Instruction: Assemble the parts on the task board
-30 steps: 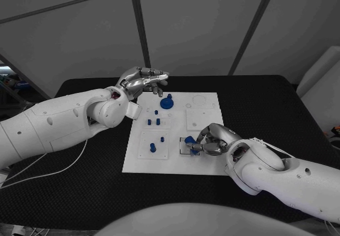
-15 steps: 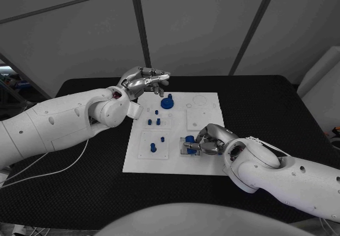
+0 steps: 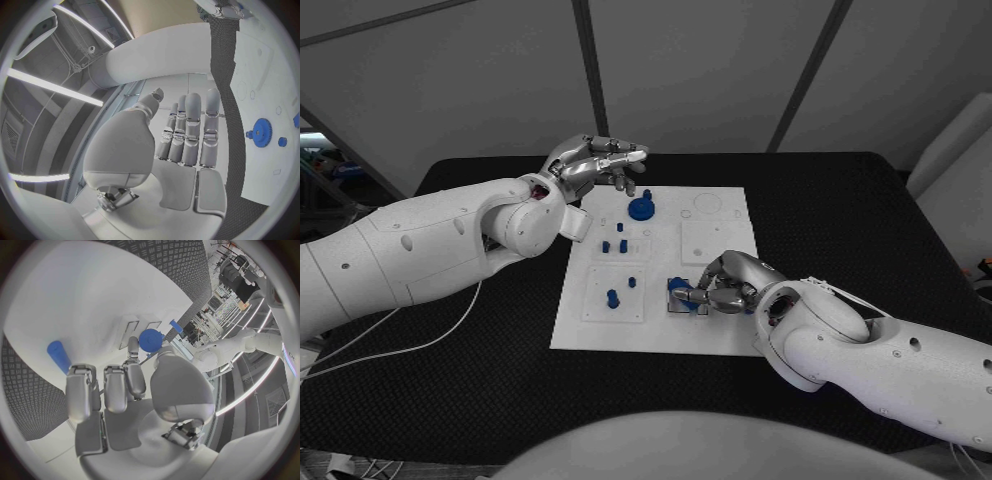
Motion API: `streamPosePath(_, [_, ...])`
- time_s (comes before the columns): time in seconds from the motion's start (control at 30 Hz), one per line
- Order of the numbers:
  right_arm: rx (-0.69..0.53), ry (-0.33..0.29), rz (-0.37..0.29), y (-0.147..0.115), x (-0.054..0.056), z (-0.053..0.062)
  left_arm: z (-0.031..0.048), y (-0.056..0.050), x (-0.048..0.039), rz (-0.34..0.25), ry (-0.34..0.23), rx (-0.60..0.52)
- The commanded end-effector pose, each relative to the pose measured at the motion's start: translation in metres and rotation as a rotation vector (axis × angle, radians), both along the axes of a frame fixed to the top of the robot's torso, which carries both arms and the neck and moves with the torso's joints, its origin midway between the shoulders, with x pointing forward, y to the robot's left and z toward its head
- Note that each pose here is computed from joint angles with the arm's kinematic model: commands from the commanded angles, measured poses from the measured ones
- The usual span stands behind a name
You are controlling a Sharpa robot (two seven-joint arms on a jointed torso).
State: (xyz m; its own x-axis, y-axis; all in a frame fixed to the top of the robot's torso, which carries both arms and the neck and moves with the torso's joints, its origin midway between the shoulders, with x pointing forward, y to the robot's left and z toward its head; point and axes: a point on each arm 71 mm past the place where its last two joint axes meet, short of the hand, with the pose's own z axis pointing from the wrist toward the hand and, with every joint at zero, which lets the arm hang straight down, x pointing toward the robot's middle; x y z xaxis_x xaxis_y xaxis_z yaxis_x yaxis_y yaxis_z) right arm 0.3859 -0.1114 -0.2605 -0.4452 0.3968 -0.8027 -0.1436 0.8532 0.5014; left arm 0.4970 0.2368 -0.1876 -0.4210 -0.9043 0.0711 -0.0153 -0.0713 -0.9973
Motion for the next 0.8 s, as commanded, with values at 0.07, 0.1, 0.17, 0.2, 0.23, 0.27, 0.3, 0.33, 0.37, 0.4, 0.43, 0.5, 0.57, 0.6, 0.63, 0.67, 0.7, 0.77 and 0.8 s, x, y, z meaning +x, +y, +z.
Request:
streamPosePath(0.07, [0.011,-0.016,0.001,0.0021,-0.0005,0.0026,0.0009,-0.0016,0.0001,-0.013,0.002,-0.006])
streamPosePath(0.1, [0.012,-0.017,0.001,0.0023,-0.0006,0.0027,0.0008,-0.0016,0.0001,-0.014,0.002,-0.006])
streamPosePath(0.17, [0.015,-0.018,0.001,0.0026,-0.0008,0.0031,0.0008,-0.0017,0.0001,-0.014,0.003,-0.006])
streamPosePath(0.2, [0.017,-0.019,0.001,0.0028,-0.0009,0.0033,0.0007,-0.0017,0.0001,-0.014,0.003,-0.006])
streamPosePath(0.23, [0.018,-0.020,0.001,0.0029,-0.0010,0.0035,0.0007,-0.0017,0.0002,-0.014,0.003,-0.006])
streamPosePath(0.27, [0.020,-0.022,0.001,0.0030,-0.0011,0.0037,0.0006,-0.0016,0.0002,-0.014,0.004,-0.006])
streamPosePath(0.3, [0.022,-0.024,0.001,0.0031,-0.0012,0.0039,0.0005,-0.0015,0.0003,-0.014,0.004,-0.005])
streamPosePath(0.33, [0.024,-0.025,0.000,0.0032,-0.0013,0.0042,0.0005,-0.0014,0.0004,-0.013,0.004,-0.005])
streamPosePath(0.37, [0.027,-0.026,0.000,0.0033,-0.0014,0.0044,0.0005,-0.0013,0.0004,-0.013,0.004,-0.005])
streamPosePath(0.4, [0.029,-0.028,0.000,0.0034,-0.0015,0.0047,0.0004,-0.0012,0.0004,-0.013,0.004,-0.005])
streamPosePath(0.43, [0.031,-0.029,0.001,0.0035,-0.0017,0.0050,0.0004,-0.0011,0.0004,-0.013,0.005,-0.005])
streamPosePath(0.5, [0.037,-0.034,0.004,0.0038,-0.0023,0.0058,0.0003,-0.0011,0.0005,-0.013,0.005,-0.004])
streamPosePath(0.57, [0.043,-0.037,0.010,0.0044,-0.0034,0.0069,0.0003,-0.0009,0.0005,-0.012,0.005,-0.004])
streamPosePath(0.6, [0.045,-0.039,0.013,0.0046,-0.0039,0.0074,0.0003,-0.0008,0.0006,-0.012,0.005,-0.004])
streamPosePath(0.63, [0.047,-0.039,0.016,0.0049,-0.0045,0.0079,0.0002,-0.0007,0.0006,-0.012,0.005,-0.004])
streamPosePath(0.67, [0.048,-0.040,0.018,0.0050,-0.0049,0.0081,0.0002,-0.0006,0.0006,-0.011,0.005,-0.004])
streamPosePath(0.7, [0.049,-0.040,0.020,0.0051,-0.0054,0.0085,0.0002,-0.0006,0.0006,-0.011,0.006,-0.003])
streamPosePath(0.77, [0.051,-0.040,0.026,0.0053,-0.0067,0.0093,0.0001,-0.0005,0.0007,-0.011,0.006,-0.003])
streamPosePath(0.8, [0.051,-0.039,0.027,0.0052,-0.0072,0.0095,0.0000,-0.0004,0.0007,-0.011,0.006,-0.003])
